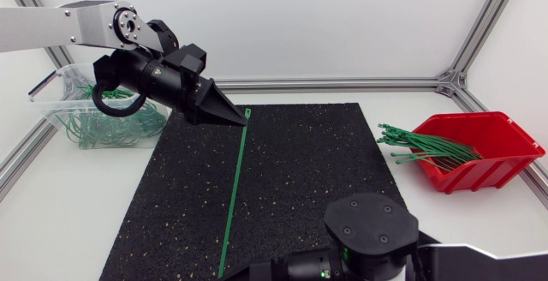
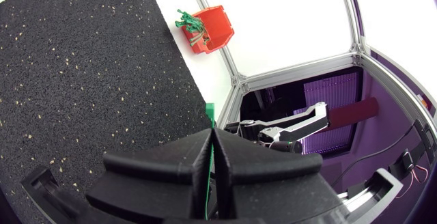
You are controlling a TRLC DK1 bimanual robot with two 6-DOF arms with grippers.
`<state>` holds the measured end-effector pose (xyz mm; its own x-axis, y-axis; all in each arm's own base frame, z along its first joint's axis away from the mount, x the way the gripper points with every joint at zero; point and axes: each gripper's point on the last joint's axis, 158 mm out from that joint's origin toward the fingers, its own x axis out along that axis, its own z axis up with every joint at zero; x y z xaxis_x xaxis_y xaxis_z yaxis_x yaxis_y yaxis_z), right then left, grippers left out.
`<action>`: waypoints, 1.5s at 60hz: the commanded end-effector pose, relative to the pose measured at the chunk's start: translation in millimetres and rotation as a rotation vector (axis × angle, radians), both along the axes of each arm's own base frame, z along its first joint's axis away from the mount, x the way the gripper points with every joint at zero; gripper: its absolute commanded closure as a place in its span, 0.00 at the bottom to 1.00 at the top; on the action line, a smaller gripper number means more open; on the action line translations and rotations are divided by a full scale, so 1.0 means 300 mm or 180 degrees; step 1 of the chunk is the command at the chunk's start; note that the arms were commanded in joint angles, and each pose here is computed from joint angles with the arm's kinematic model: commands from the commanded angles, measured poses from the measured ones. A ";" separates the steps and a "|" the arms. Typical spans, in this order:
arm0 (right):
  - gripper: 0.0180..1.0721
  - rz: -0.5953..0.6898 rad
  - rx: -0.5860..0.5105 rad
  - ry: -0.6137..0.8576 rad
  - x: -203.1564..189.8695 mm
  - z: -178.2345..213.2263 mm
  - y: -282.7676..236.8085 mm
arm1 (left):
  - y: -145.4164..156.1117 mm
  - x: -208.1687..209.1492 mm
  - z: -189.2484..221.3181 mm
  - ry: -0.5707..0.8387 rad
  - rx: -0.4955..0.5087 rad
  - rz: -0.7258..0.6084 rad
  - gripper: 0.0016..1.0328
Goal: Take a green cable tie from the red box, thread the tail through the head to close it, then place it in the transparent bin on the left.
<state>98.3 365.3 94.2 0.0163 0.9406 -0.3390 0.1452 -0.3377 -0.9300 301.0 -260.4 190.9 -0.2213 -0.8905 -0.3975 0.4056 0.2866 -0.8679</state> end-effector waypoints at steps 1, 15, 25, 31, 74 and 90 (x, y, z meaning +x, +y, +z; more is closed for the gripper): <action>0.78 0.0010 0.0030 -0.0086 0.005 0.007 0.015 | -0.015 0.001 0.008 -0.0008 -0.0051 -0.0058 0.97; 0.91 -0.0016 0.0005 -0.0084 0.011 -0.001 0.009 | -0.008 -0.002 0.010 0.0001 -0.0068 -0.0061 0.97; 0.95 -0.0044 0.0050 -0.0043 0.013 0.018 0.011 | -0.006 -0.010 0.018 -0.0011 -0.0097 -0.0083 0.97; 0.94 -0.0066 0.0128 0.0174 0.008 0.048 0.013 | 0.000 -0.023 0.026 -0.0035 -0.0145 -0.0116 0.97; 0.95 -0.0737 0.0580 0.2316 0.091 0.202 -0.075 | -0.008 -0.118 0.147 -0.0471 -0.0635 -0.0213 0.97; 0.95 -0.0941 0.0419 0.2815 0.100 0.124 -0.082 | -0.018 -0.117 0.159 -0.0524 -0.0700 -0.0238 0.97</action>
